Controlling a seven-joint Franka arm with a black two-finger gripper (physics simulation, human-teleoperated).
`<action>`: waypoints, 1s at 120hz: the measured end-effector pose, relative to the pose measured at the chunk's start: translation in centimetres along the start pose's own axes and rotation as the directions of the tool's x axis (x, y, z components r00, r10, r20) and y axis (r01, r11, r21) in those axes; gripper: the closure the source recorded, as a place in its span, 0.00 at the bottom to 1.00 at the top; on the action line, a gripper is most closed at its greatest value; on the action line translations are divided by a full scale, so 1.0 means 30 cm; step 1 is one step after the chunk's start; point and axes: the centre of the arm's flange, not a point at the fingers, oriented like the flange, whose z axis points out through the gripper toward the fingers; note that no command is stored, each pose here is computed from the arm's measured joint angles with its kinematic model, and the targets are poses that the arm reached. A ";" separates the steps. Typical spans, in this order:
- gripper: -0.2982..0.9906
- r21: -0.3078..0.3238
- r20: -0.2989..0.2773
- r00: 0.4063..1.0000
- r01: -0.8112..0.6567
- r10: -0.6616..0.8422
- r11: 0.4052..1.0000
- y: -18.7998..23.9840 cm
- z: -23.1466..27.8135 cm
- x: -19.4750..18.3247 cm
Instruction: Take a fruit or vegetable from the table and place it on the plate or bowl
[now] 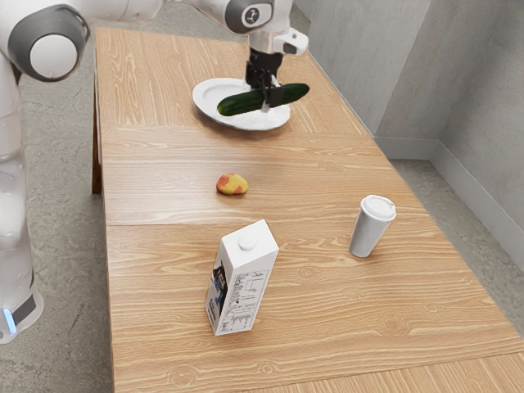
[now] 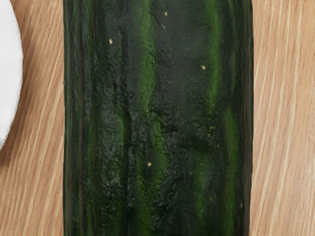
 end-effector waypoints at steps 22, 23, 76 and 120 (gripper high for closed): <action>0.61 0.017 -0.053 0.997 0.058 -0.057 0.998 -0.106 -0.097 0.088; 0.61 0.018 -0.056 0.997 0.062 -0.061 0.998 -0.112 -0.097 0.095; 0.63 0.057 -0.100 0.946 0.314 -0.307 0.948 -0.563 0.042 0.202; 0.64 0.078 -0.043 0.898 0.439 -0.437 0.895 -0.781 0.148 0.117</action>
